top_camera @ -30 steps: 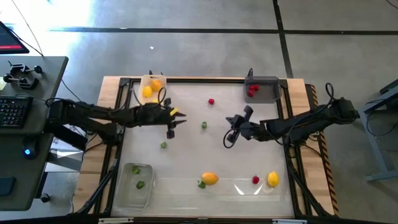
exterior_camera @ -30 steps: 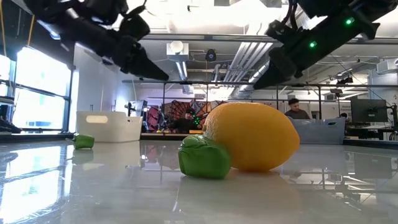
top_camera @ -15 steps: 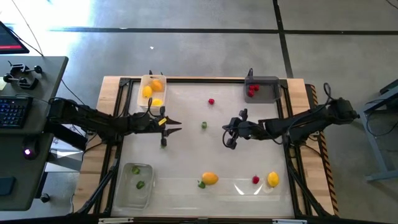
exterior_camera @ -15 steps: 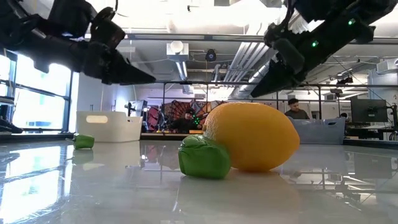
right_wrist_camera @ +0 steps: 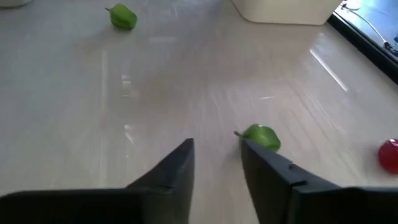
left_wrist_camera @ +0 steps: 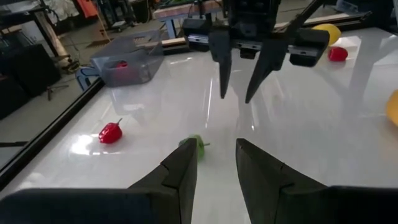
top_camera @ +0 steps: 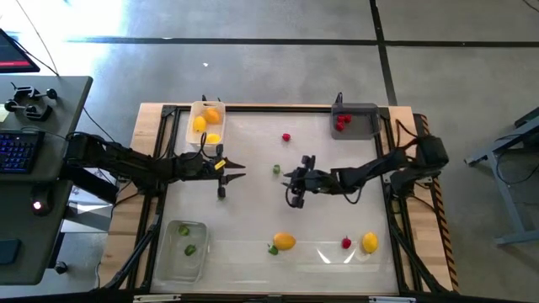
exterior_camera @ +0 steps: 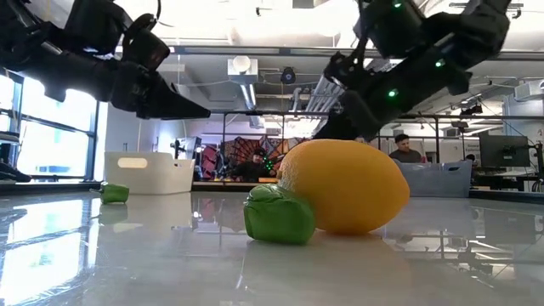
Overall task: Sort produce into baskets
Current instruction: Put the green bell pepper into the gray bin
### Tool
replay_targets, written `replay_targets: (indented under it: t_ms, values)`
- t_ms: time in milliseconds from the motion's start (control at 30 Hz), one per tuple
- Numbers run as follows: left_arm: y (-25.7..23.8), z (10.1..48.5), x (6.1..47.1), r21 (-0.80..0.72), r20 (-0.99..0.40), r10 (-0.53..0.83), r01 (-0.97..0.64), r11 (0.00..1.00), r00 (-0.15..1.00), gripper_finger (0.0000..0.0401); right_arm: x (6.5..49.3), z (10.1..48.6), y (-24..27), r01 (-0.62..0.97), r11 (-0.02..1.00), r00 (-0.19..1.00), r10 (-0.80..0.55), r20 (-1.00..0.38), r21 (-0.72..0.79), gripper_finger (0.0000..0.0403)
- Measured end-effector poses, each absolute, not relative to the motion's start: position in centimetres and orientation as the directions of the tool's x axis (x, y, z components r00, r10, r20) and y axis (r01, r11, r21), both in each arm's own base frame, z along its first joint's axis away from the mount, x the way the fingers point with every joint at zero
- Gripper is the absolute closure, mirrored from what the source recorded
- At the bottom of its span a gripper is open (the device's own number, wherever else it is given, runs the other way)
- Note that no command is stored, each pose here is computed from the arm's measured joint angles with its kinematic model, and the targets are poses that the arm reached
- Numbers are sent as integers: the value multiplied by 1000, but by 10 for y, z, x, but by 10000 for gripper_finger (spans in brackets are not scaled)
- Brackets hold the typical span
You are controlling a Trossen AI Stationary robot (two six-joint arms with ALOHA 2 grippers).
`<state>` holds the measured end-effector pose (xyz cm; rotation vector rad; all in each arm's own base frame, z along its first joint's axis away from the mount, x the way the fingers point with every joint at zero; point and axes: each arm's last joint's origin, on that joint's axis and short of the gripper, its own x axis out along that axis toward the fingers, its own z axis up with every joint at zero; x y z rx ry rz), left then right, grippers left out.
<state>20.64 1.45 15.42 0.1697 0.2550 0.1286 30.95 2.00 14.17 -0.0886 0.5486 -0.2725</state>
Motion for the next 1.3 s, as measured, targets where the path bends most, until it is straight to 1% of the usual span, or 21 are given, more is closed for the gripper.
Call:
replay_targets:
  t_ms: [100, 200, 367, 567, 833, 933, 1033, 1133, 1267, 1300]
  values:
    - [14, 154, 206, 180, -246, 148, -104, 978, 958, 305, 320, 140, 16, 248, 956, 813, -293, -503, -156, 245]
    - [14, 153, 206, 177, -248, 147, -105, 979, 958, 305, 328, 137, 11, 250, 952, 806, -306, -507, -178, 231]
    - [14, 153, 206, 177, -249, 147, -104, 979, 957, 305, 340, 126, 7, 192, 941, 786, -318, -530, -280, 231]
    - [14, 152, 206, 177, -256, 147, -103, 979, 955, 305, 354, 115, -1, 189, 937, 755, -331, -566, -295, 231]
    - [15, 146, 208, 180, -290, 150, -100, 979, 945, 305, 361, 113, -6, 199, 928, 725, -357, -590, -317, 233]
    - [15, 144, 209, 181, -297, 153, -102, 978, 942, 305, 361, 113, -6, 199, 927, 724, -358, -589, -319, 249]
    - [15, 144, 209, 182, -297, 156, -104, 978, 942, 305, 361, 113, -6, 208, 922, 720, -371, -586, -327, 278]
    - [15, 144, 209, 182, -297, 156, -104, 978, 942, 305, 360, 113, -7, 239, 904, 704, -413, -578, -355, 319]
    - [15, 144, 209, 184, -296, 164, -112, 976, 941, 305, 359, 112, -8, 230, 898, 691, -422, -587, -375, 386]
    - [15, 144, 209, 185, -296, 168, -116, 976, 940, 305, 359, 112, -8, 226, 896, 691, -424, -585, -382, 394]
